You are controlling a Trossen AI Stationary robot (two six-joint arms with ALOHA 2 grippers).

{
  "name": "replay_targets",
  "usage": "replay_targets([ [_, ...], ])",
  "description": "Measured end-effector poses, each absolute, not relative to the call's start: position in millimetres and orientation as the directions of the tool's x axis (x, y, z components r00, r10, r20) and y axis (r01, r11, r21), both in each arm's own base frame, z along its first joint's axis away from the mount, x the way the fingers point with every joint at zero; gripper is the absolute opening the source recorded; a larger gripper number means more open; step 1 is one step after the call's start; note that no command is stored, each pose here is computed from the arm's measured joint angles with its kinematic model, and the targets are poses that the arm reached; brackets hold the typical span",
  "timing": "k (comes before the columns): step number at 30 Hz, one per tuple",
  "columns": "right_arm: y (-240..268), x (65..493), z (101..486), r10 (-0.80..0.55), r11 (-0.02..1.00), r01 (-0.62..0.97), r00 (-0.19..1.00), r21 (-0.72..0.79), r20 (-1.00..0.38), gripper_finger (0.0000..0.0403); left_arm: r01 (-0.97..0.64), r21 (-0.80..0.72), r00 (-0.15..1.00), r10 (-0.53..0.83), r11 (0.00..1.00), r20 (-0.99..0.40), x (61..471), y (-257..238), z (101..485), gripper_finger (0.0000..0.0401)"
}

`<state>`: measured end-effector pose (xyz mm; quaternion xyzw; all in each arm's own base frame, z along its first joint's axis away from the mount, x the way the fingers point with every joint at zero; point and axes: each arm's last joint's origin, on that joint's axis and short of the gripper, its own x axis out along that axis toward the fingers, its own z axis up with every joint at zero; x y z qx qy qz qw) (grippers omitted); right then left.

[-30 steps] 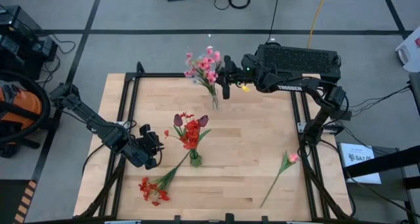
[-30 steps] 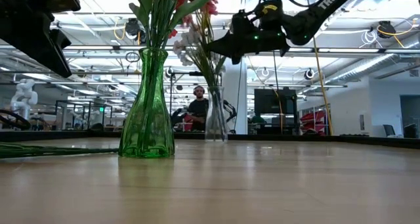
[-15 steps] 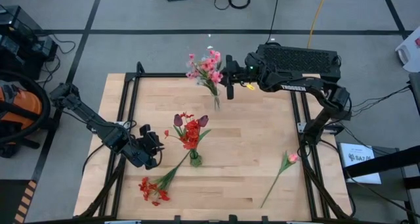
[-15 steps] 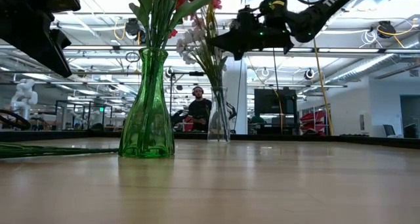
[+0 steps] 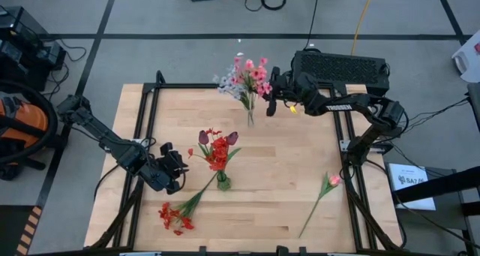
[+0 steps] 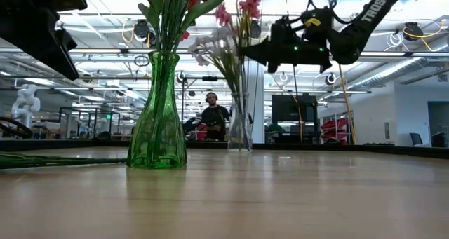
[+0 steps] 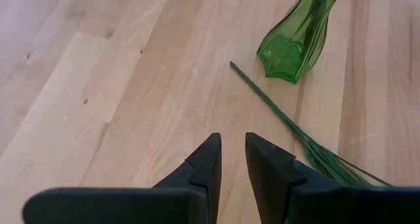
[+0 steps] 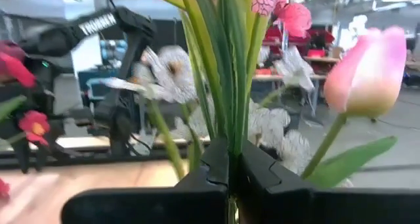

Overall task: Sort flowers into vase by color
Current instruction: Put the pink flowers into the transparent flower vase

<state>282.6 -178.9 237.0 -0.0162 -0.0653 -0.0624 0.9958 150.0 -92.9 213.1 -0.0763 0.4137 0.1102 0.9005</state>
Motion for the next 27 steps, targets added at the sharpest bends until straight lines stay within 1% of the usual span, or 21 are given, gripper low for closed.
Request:
replay_targets([
  [5,-178.9,283.5,232.9,-0.140,0.989,0.144,0.986,-0.030,0.094,0.0000,-0.262,-0.057,0.644,0.131,0.963,-0.753,151.1,-93.6,213.9,0.0075],
  [12,-177.5,286.3,227.7,-0.213,0.977,0.213,0.976,0.005,0.041,0.0009,-0.264,-0.063,0.652,0.130,0.962,-0.747,151.8,-94.0,214.4,0.0075],
  [20,-177.6,286.4,226.5,-0.215,0.976,0.215,0.976,0.032,0.030,0.0040,-0.262,-0.082,0.667,0.119,0.961,-0.735,153.4,-95.2,215.6,0.0075],
  [27,-176.8,285.3,228.4,-0.213,0.976,0.211,0.977,0.049,0.027,0.0086,-0.262,-0.081,0.667,0.120,0.962,-0.736,153.3,-95.1,215.6,0.0075],
])
